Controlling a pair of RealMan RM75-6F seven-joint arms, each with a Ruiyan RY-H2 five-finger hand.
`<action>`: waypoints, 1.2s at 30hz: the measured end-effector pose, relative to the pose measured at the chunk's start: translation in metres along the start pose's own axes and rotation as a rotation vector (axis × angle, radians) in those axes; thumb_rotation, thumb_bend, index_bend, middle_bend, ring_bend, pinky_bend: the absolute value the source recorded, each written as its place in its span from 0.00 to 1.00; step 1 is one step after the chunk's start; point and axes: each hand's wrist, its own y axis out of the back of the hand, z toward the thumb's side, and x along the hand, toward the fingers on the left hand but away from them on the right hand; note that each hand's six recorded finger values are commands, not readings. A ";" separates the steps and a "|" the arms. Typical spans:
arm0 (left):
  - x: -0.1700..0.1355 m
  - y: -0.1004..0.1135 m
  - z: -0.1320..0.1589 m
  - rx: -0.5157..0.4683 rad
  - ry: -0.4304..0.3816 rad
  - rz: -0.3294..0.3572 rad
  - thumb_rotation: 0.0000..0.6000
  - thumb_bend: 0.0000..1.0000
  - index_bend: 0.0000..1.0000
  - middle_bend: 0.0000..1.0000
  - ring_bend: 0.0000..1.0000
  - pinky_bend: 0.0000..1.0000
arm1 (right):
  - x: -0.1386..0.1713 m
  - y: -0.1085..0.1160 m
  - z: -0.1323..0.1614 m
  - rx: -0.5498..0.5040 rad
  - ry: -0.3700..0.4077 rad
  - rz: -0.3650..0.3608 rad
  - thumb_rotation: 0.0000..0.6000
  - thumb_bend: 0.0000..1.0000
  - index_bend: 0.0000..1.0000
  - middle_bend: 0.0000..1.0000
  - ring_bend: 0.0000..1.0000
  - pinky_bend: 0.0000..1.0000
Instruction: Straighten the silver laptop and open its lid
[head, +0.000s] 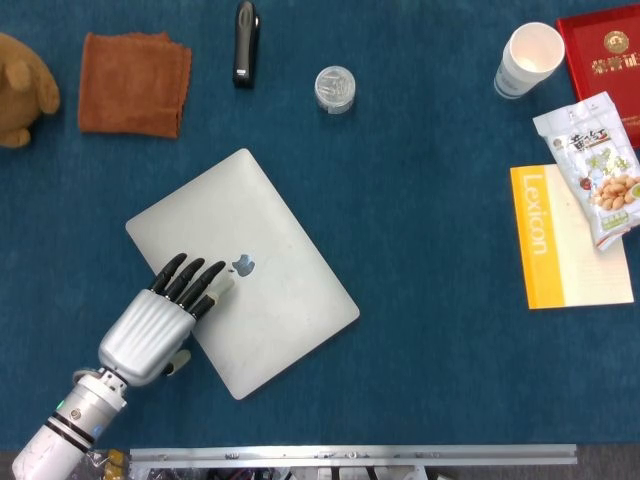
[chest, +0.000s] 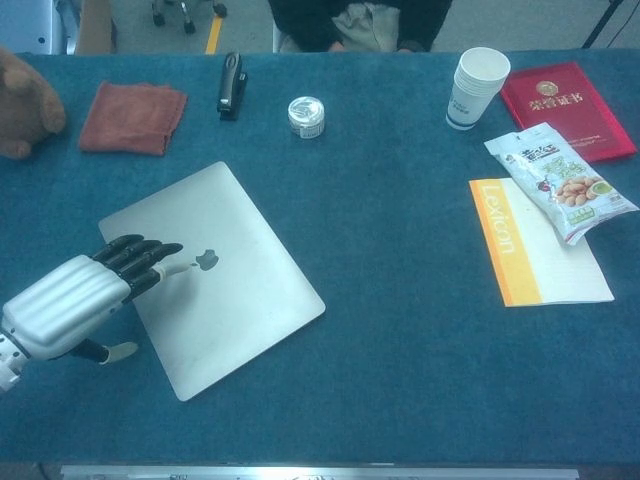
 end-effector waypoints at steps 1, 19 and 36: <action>0.001 0.000 0.000 -0.002 0.000 -0.001 1.00 0.17 0.00 0.00 0.00 0.00 | 0.000 0.000 -0.001 -0.001 -0.001 -0.001 1.00 0.27 0.00 0.02 0.00 0.06; 0.011 -0.004 0.008 -0.009 -0.010 -0.005 1.00 0.17 0.00 0.00 0.00 0.00 | 0.003 0.006 -0.012 0.000 -0.018 -0.010 1.00 0.27 0.00 0.02 0.00 0.06; 0.028 0.001 0.024 -0.002 -0.039 -0.008 1.00 0.17 0.00 0.00 0.00 0.00 | 0.005 0.009 -0.026 -0.011 -0.049 -0.023 1.00 0.27 0.00 0.02 0.00 0.06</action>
